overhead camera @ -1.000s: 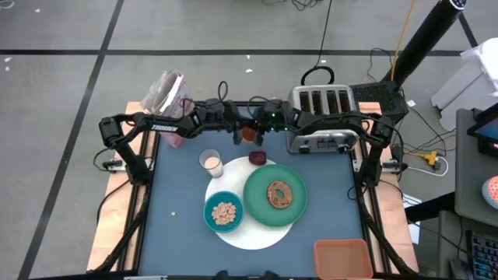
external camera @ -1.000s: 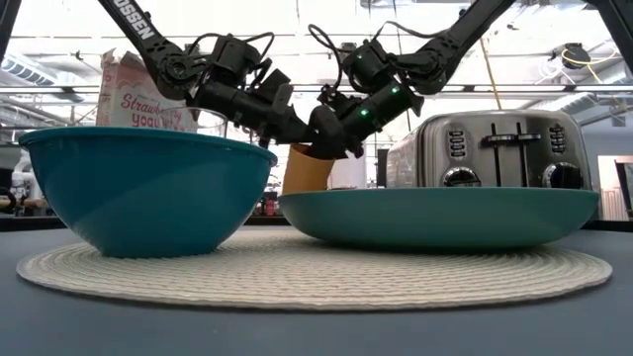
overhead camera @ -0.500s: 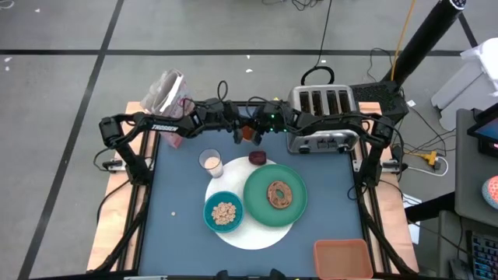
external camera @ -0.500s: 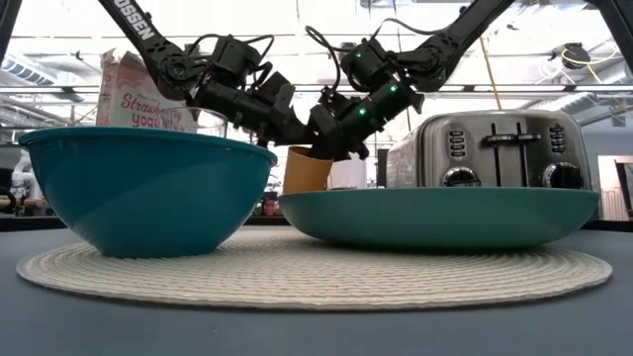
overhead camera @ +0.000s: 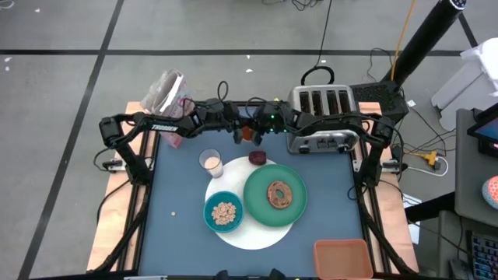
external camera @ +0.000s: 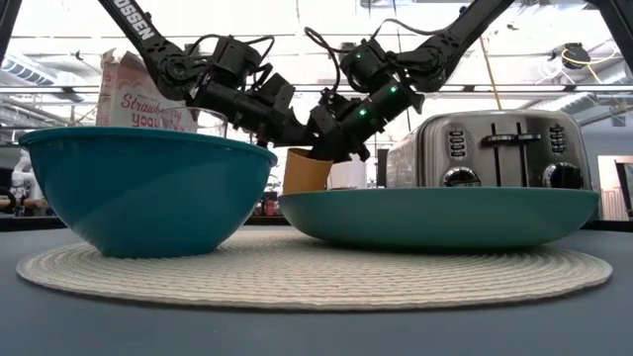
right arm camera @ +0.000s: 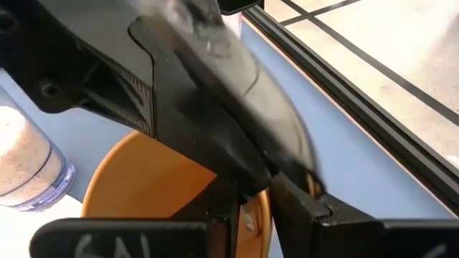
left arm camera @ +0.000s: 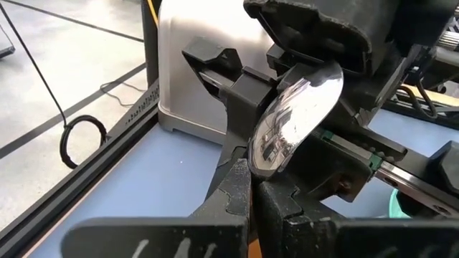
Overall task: Arrange a breakfast setting
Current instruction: Put the blue patterned spoon on the table to the left of the white placemat
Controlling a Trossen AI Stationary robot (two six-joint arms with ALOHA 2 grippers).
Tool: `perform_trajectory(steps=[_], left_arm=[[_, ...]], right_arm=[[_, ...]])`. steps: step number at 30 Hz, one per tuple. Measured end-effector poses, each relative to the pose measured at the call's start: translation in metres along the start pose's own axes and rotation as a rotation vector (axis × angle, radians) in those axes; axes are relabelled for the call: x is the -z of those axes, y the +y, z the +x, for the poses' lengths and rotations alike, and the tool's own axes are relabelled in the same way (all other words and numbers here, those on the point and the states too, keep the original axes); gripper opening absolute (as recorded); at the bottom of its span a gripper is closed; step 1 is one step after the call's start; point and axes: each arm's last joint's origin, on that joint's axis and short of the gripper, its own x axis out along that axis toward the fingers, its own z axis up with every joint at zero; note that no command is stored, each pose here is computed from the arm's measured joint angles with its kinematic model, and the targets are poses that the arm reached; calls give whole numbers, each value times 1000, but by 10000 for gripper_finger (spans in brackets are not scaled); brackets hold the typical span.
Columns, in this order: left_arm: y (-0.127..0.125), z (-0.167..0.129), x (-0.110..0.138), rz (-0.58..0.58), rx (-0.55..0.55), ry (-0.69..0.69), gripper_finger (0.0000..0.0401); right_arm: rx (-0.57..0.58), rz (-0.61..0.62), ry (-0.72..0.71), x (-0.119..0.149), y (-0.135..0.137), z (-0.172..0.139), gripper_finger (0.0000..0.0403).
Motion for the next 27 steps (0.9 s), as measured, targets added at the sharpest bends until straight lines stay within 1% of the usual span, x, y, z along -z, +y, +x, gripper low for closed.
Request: perform_trajectory(steps=[3, 9, 13, 21, 27], left_arm=[[0, 0, 1, 1, -3, 14, 3], [4, -1, 6, 5, -78, 50, 3], [3, -1, 8, 12, -77, 76, 3], [3, -1, 7, 16, -70, 66, 3], [3, -1, 7, 19, -68, 64, 3]], right_arm=[[2, -17, 12, 1, 0, 0, 69], [32, -15, 74, 9, -4, 1, 125], [23, -12, 74, 8, -6, 0, 150], [24, -11, 54, 6, -7, 0, 157], [30, -61, 47, 5, -9, 0, 157]])
